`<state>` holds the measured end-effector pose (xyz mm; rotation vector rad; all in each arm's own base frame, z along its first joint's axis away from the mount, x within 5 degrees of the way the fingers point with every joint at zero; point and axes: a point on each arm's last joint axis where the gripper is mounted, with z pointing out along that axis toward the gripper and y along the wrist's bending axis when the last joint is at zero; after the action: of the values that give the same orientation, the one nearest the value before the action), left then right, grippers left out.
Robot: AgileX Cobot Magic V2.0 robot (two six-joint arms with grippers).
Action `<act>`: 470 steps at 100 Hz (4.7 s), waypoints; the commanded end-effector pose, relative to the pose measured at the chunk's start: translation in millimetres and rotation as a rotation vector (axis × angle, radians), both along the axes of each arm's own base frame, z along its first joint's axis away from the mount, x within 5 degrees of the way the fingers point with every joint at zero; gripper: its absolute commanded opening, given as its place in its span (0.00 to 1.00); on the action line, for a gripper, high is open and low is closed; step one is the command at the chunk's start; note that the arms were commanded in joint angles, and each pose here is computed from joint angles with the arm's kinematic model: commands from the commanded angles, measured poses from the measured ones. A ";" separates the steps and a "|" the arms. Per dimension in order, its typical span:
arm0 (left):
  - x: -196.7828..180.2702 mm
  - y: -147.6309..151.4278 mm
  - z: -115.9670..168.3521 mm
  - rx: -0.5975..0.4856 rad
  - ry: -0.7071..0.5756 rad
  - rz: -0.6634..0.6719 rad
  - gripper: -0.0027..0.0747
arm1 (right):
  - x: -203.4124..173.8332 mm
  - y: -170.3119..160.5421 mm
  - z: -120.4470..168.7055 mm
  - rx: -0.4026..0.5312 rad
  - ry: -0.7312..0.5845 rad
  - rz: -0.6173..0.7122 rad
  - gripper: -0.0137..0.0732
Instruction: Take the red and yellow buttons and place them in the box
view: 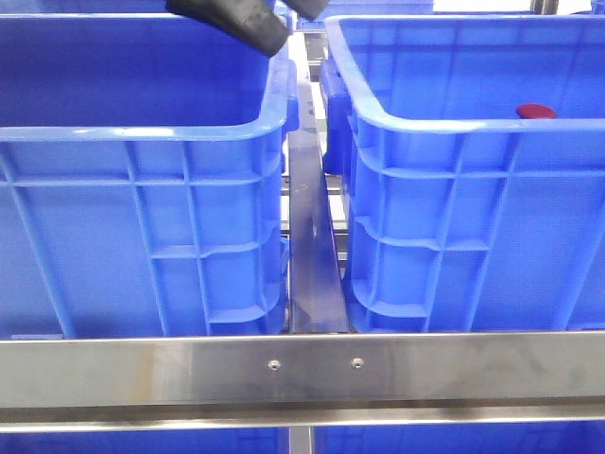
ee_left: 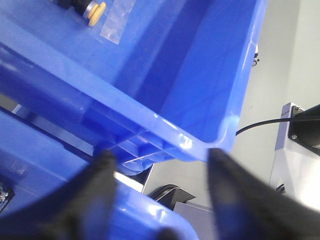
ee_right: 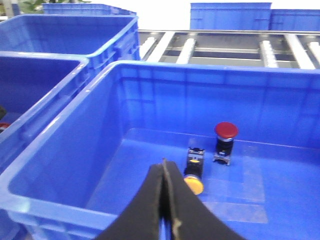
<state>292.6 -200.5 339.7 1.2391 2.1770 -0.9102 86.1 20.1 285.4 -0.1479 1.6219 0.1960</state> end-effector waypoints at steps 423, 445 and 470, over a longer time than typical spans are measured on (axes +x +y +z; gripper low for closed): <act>-236.7 201.2 -149.7 -0.233 -0.820 1.261 0.01 | -0.8 3.4 8.5 0.018 -0.016 0.038 0.09; -236.7 201.2 -149.7 -0.233 -0.820 1.261 0.01 | -0.8 3.4 8.5 0.018 -0.016 0.038 0.09; -236.7 201.2 -149.7 -0.233 -0.820 1.261 0.01 | -0.9 3.7 8.5 0.018 -0.015 0.041 0.09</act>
<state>55.8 0.7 199.7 -0.0585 1.6288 -0.0411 84.9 24.5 283.9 -0.1889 1.6341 0.2345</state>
